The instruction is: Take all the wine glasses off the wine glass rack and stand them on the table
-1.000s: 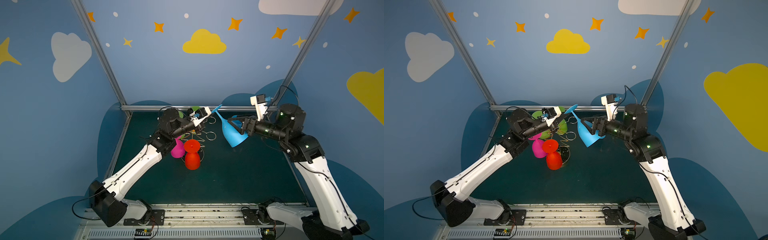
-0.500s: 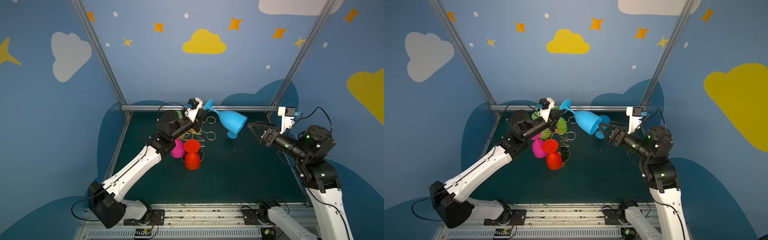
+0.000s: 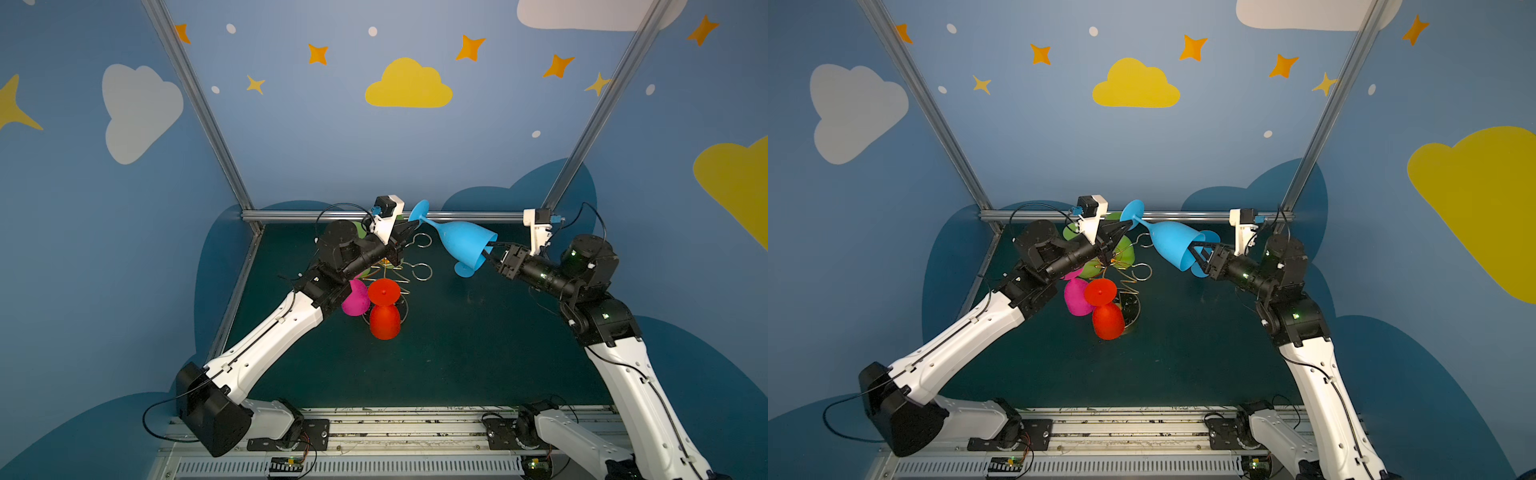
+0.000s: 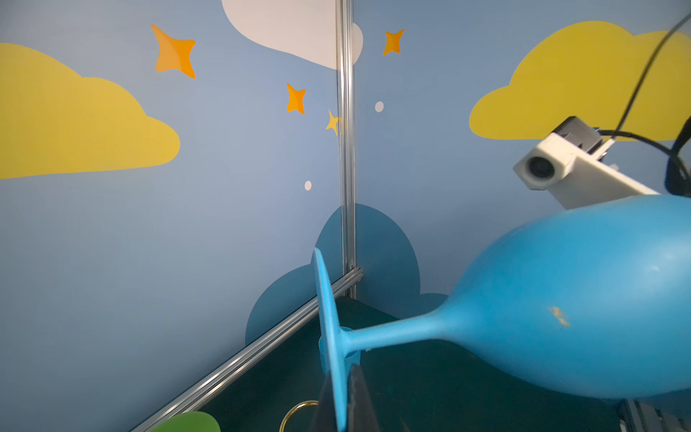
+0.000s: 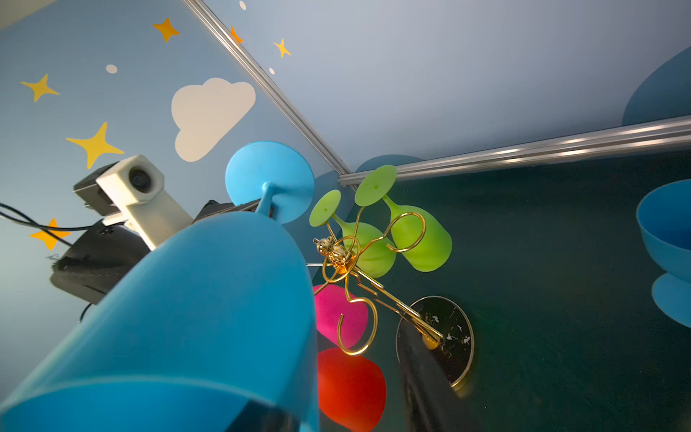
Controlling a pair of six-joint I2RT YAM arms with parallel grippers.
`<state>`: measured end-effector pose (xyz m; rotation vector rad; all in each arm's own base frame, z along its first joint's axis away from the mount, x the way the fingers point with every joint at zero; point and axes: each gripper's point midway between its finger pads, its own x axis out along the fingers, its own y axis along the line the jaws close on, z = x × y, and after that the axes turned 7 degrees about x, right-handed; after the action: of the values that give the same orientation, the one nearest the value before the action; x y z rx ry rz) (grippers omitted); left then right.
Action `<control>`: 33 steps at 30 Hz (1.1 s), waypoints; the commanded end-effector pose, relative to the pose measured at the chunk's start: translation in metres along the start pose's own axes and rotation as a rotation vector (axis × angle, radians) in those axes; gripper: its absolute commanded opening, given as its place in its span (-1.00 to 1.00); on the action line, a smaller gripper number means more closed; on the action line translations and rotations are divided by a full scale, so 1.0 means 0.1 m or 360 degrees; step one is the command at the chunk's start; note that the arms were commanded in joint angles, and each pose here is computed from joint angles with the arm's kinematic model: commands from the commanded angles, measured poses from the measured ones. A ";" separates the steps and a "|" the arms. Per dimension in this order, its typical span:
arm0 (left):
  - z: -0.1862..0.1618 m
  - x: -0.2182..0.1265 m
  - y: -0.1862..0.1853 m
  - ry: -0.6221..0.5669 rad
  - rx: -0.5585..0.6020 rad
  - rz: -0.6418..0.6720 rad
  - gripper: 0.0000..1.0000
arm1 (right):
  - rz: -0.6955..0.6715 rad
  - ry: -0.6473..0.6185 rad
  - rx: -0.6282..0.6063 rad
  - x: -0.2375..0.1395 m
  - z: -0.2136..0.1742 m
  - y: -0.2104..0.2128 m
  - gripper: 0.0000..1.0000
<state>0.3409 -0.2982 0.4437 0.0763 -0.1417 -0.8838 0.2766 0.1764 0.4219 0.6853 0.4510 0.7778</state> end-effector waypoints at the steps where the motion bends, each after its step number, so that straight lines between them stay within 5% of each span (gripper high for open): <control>1: 0.06 -0.04 -0.04 -0.0026 -0.0020 -0.0031 -0.94 | 0.0113 -0.0061 -0.0066 0.00 0.16 0.24 -0.63; 4: 0.05 -0.05 -0.02 -0.0021 -0.0013 -0.0022 -0.94 | 0.0112 -0.0074 -0.0064 0.01 0.19 0.26 -1.00; 7: 0.06 -0.06 0.00 -0.0016 -0.0004 0.0005 -0.89 | 0.0078 -0.0108 -0.0070 -0.02 0.24 0.26 -1.00; 10: 0.09 -0.09 0.04 -0.0021 0.0007 0.0038 -0.45 | 0.0008 -0.0145 -0.0095 -0.10 0.30 0.24 -1.00; 12: 0.12 -0.12 0.08 -0.0029 0.0010 0.0081 0.18 | -0.0065 -0.0179 -0.0125 -0.19 0.34 0.22 -1.00; 15: 0.14 -0.21 0.22 -0.0022 0.0003 0.0185 0.50 | -0.0241 -0.0233 -0.0191 -0.40 0.40 0.15 -1.00; 22: 0.28 -0.61 0.67 -0.0095 -0.0132 0.0394 0.80 | -0.0782 -0.0186 -0.0347 -0.92 0.22 -0.25 -1.00; 33: 0.32 -1.33 1.04 -0.0089 -0.0151 0.0699 0.99 | -0.1396 0.0402 -0.0223 -1.23 -0.45 -1.04 -1.00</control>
<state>0.3353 -0.1465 0.4839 -0.0417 -0.1888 -0.5045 0.2299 0.0663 0.3667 0.3053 0.6715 0.1710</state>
